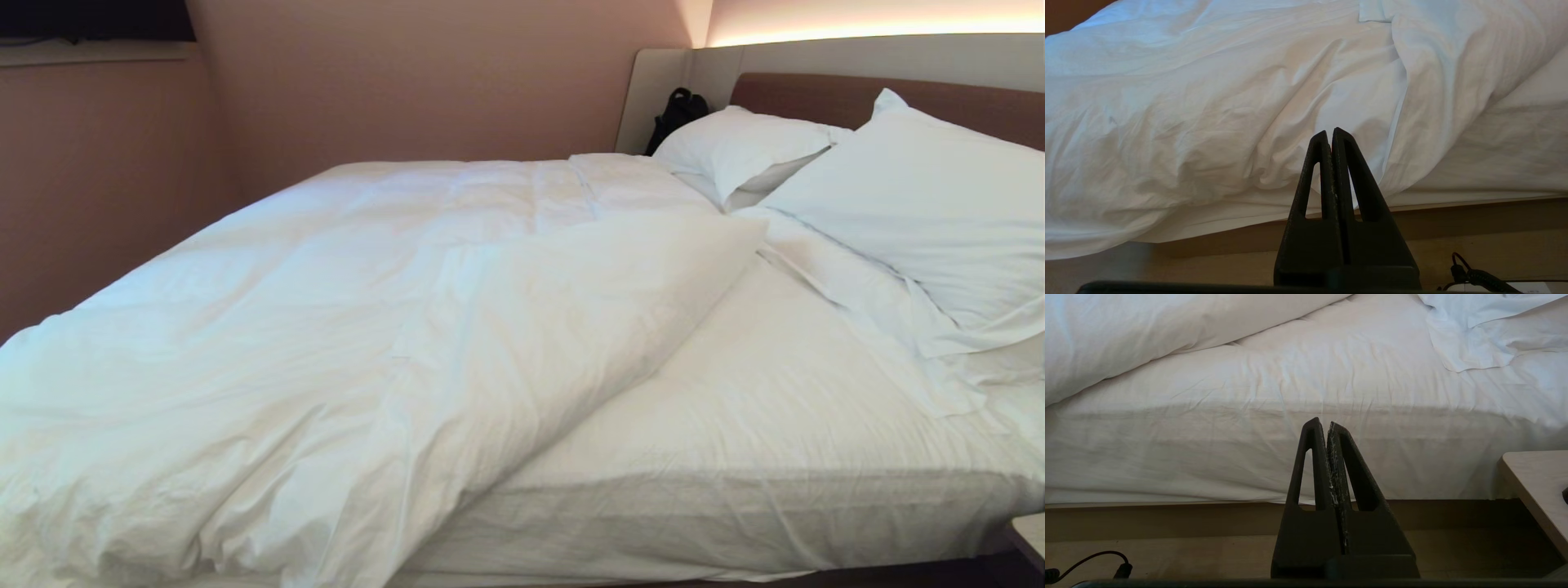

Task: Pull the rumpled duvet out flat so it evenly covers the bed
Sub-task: Hold the folded corner of the quilt

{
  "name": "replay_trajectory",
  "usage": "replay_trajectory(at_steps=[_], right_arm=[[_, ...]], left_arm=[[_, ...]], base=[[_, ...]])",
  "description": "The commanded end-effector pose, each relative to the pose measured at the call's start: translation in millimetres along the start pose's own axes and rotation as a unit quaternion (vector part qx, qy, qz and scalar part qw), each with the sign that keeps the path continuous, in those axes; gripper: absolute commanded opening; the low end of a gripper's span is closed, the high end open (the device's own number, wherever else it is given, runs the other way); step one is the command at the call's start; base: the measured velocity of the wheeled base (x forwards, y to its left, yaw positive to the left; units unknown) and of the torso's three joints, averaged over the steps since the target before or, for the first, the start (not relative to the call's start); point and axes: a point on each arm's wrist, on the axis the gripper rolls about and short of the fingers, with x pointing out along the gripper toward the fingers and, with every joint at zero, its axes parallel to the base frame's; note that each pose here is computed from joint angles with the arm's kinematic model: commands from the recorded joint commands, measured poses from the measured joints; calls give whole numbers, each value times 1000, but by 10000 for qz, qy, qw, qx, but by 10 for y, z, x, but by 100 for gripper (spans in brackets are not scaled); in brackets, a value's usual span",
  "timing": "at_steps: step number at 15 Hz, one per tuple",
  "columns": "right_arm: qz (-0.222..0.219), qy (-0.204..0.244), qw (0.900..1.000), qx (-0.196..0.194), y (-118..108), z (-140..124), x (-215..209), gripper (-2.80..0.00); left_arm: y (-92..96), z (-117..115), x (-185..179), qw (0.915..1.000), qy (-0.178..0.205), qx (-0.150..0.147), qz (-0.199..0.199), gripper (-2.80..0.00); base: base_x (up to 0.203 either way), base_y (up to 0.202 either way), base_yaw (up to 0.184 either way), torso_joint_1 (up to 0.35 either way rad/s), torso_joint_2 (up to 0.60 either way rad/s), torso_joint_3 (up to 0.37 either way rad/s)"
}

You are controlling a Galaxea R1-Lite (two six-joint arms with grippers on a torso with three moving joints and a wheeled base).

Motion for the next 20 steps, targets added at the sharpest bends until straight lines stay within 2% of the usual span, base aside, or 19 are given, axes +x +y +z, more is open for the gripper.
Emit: replay_trajectory(at_steps=[1,20], right_arm=[[2,11,10000,-2,0,-1,1,-280],[2,11,10000,-2,0,-1,1,-280]], left_arm=[[0,-2,0,10000,6,1,-1,-280],[0,-2,0,10000,6,1,-1,-280]], base=[[0,0,0,0,0,0],[0,0,0,0,0,0]])
